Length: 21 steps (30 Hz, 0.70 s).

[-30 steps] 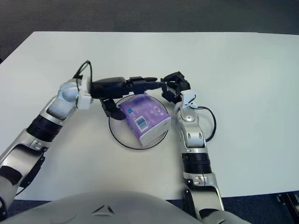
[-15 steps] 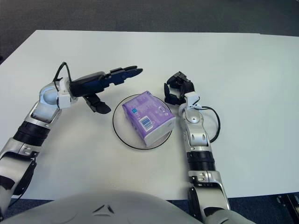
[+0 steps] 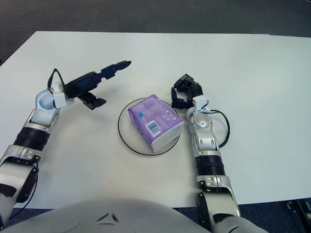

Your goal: Put the tissue paper into the plate.

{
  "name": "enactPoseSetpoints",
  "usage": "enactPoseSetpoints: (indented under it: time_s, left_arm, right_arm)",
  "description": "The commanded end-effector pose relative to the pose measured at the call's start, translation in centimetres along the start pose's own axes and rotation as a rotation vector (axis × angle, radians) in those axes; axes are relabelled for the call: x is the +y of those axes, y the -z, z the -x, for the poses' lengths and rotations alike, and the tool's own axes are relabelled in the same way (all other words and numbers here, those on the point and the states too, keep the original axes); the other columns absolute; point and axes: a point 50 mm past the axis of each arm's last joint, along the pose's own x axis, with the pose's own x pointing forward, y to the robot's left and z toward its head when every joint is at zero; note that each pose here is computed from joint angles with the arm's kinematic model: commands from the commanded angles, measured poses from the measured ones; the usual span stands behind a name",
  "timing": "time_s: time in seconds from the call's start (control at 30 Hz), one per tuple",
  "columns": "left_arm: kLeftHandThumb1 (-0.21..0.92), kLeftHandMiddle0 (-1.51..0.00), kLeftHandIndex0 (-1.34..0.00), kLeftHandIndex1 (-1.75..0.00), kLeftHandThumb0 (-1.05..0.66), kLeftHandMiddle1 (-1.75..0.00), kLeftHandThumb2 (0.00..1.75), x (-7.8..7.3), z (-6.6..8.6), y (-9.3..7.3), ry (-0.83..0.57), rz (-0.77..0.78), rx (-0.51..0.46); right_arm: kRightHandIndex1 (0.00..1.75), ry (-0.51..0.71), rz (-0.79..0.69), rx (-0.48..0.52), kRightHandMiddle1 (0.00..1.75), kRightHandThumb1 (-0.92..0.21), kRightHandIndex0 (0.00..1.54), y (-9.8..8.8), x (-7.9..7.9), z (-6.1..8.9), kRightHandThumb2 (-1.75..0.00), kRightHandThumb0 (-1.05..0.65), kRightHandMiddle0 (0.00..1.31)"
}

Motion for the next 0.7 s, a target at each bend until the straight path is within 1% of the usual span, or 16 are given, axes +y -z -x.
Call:
enactPoseSetpoints:
  time_s: [0.0, 0.07, 0.13, 0.17, 0.2, 0.3, 0.33, 0.37, 0.4, 0.43, 0.47, 0.5, 0.53, 0.57, 0.63, 0.67]
  left_arm:
    - [0.92, -0.12, 0.00, -0.33, -1.05, -0.06, 0.91, 1.1, 0.6, 0.1, -0.064, -0.021, 0.009]
    - [0.92, -0.13, 0.00, -0.34, -1.05, -0.06, 0.93, 1.1, 1.7, 0.8, -0.097, 0.012, 0.047]
    - [0.92, -0.15, 0.00, -0.36, -1.05, -0.08, 0.94, 0.8, 3.1, 1.5, -0.162, 0.046, 0.103]
    - [0.92, -0.15, 0.00, -0.31, -1.05, -0.07, 0.96, 0.7, 3.6, 1.7, -0.194, 0.057, 0.126]
    - [0.92, -0.15, 0.00, -0.33, -1.05, -0.08, 0.96, 0.5, 3.9, 1.8, -0.214, 0.064, 0.141]
    - [0.92, -0.23, 0.00, -0.45, -1.05, -0.13, 0.97, -0.5, 4.8, 3.3, -0.377, 0.144, 0.229]
    - [0.92, -0.29, 0.00, -0.53, -1.05, -0.19, 0.97, -1.2, 5.1, 3.8, -0.454, 0.182, 0.258]
    - [0.92, -0.32, 0.00, -0.62, -1.05, -0.30, 0.98, -1.7, 5.2, 4.2, -0.501, 0.205, 0.274]
    - [0.92, -0.33, 0.00, -0.75, -1.05, -0.51, 0.99, -2.1, 5.4, 4.5, -0.557, 0.237, 0.295]
    - [0.92, -0.34, 0.00, -0.95, -1.03, -0.73, 1.00, -2.4, 5.5, 4.6, -0.589, 0.255, 0.308]
    - [0.92, -0.34, 0.00, -1.09, -1.02, -0.87, 1.01, -2.5, 5.7, 4.8, -0.632, 0.278, 0.324]
    - [0.92, -0.36, -0.01, -1.15, -1.00, -0.95, 1.01, -2.6, 5.8, 4.8, -0.661, 0.292, 0.335]
    - [0.92, -0.38, -0.02, -1.25, -0.98, -1.06, 1.02, -2.6, 5.9, 4.9, -0.677, 0.298, 0.342]
    - [0.92, -0.38, -0.01, -1.38, -0.94, -1.21, 1.05, -2.7, 5.9, 4.9, -0.707, 0.316, 0.349]
    - [0.92, -0.43, -0.06, -1.48, -0.91, -1.31, 1.04, -2.8, 5.8, 4.9, -0.737, 0.336, 0.356]
    - [0.92, -0.45, -0.08, -1.51, -0.90, -1.34, 1.03, -3.2, 5.9, 5.0, -0.780, 0.372, 0.371]
  right_arm:
    - [1.75, -0.010, 0.022, 0.191, 1.75, -0.33, 1.07, 4.7, 0.0, 2.3, -1.30, -0.48, 0.61]
    - [1.75, -0.014, 0.035, 0.188, 1.75, -0.33, 1.08, 4.7, 0.0, 2.2, -1.30, -0.48, 0.60]
    - [1.75, -0.019, 0.044, 0.182, 1.75, -0.33, 1.08, 4.6, 0.0, 2.2, -1.29, -0.47, 0.60]
    - [1.75, -0.021, 0.046, 0.180, 1.75, -0.34, 1.09, 4.5, 0.0, 2.2, -1.29, -0.47, 0.60]
    - [1.75, -0.022, 0.047, 0.178, 1.75, -0.34, 1.09, 4.5, 0.0, 2.2, -1.29, -0.47, 0.60]
    - [1.75, -0.022, 0.047, 0.178, 1.75, -0.34, 1.09, 4.5, -0.1, 2.2, -1.28, -0.47, 0.59]
    - [1.75, -0.020, 0.045, 0.176, 1.75, -0.34, 1.09, 4.5, -0.1, 2.2, -1.28, -0.47, 0.59]
    - [1.75, -0.019, 0.043, 0.176, 1.75, -0.34, 1.09, 4.5, -0.1, 2.3, -1.28, -0.47, 0.59]
    - [1.75, -0.018, 0.041, 0.175, 1.75, -0.35, 1.09, 4.5, -0.1, 2.3, -1.28, -0.47, 0.59]
    - [1.75, -0.017, 0.039, 0.174, 1.75, -0.35, 1.09, 4.4, -0.1, 2.3, -1.28, -0.47, 0.59]
    - [1.75, -0.016, 0.038, 0.174, 1.75, -0.35, 1.09, 4.4, -0.1, 2.3, -1.28, -0.47, 0.59]
    - [1.75, -0.016, 0.037, 0.174, 1.75, -0.35, 1.09, 4.4, -0.1, 2.3, -1.28, -0.47, 0.59]
    - [1.75, -0.015, 0.037, 0.175, 1.75, -0.35, 1.09, 4.4, -0.1, 2.3, -1.28, -0.47, 0.59]
    - [1.75, -0.015, 0.038, 0.175, 1.75, -0.35, 1.09, 4.4, -0.1, 2.3, -1.28, -0.47, 0.59]
    - [1.75, -0.015, 0.039, 0.174, 1.75, -0.35, 1.09, 4.4, -0.1, 2.3, -1.28, -0.47, 0.59]
    - [1.75, -0.015, 0.040, 0.175, 1.75, -0.35, 1.09, 4.4, -0.2, 2.3, -1.28, -0.47, 0.59]
